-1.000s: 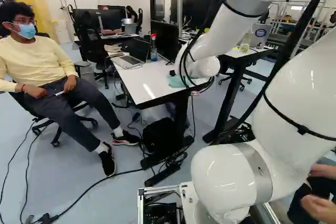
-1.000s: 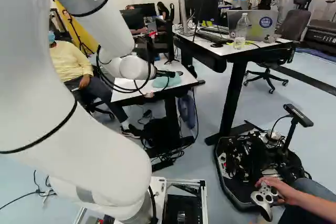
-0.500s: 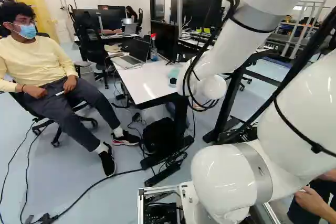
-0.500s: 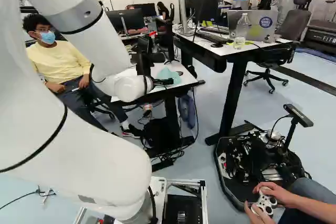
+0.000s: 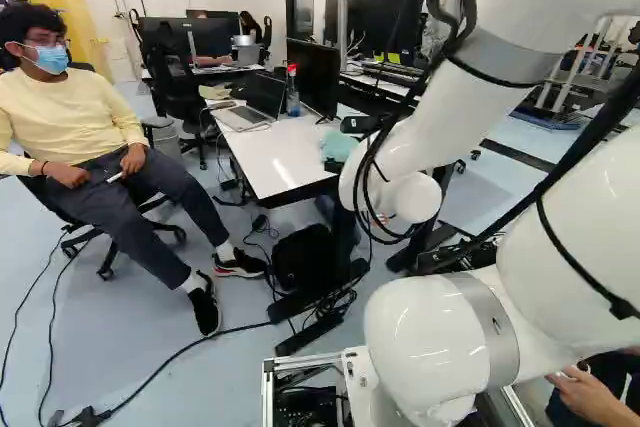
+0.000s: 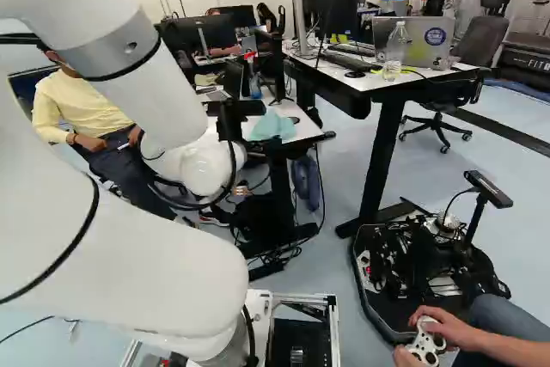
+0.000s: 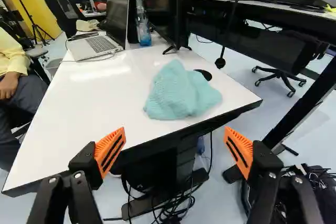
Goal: Clean the table with the green towel
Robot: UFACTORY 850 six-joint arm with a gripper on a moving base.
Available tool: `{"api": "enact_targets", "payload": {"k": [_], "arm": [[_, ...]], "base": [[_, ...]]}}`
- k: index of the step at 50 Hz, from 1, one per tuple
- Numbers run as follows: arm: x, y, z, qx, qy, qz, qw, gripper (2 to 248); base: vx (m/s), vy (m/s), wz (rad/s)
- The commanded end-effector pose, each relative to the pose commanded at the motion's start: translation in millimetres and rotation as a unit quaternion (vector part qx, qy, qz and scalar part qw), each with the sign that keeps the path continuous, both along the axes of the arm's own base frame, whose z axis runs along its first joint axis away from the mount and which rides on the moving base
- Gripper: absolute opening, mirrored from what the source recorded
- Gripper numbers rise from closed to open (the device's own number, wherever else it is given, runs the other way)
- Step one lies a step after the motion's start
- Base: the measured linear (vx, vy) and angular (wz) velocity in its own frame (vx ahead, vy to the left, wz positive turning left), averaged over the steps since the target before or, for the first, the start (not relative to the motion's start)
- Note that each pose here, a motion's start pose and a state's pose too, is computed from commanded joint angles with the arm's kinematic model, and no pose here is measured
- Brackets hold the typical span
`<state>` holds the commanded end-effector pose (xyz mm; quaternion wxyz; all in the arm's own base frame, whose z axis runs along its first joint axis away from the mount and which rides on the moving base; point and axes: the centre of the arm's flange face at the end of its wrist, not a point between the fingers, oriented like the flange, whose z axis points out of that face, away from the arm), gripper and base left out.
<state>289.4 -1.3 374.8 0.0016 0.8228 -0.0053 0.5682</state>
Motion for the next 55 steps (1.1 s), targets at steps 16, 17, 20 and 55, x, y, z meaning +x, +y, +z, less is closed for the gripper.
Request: {"api": "enact_targets", "payload": {"k": [16,17,20,55], "arm": [[-14,0.9,-6.7,-0.001,-0.011,0.004,0.9999,247],[-15,1.0,-7.0,-0.001,-0.012,0.004,0.9999,247],[-16,1.1,-7.8,-0.002,-0.013,0.004,0.9999,247],[-19,1.3,-9.1,-0.002,-0.015,0.005,0.9999,247]], "base": [[0.0,0.0,0.0],[0.0,0.0,0.0],[0.0,0.0,0.0],[0.0,0.0,0.0]]}}
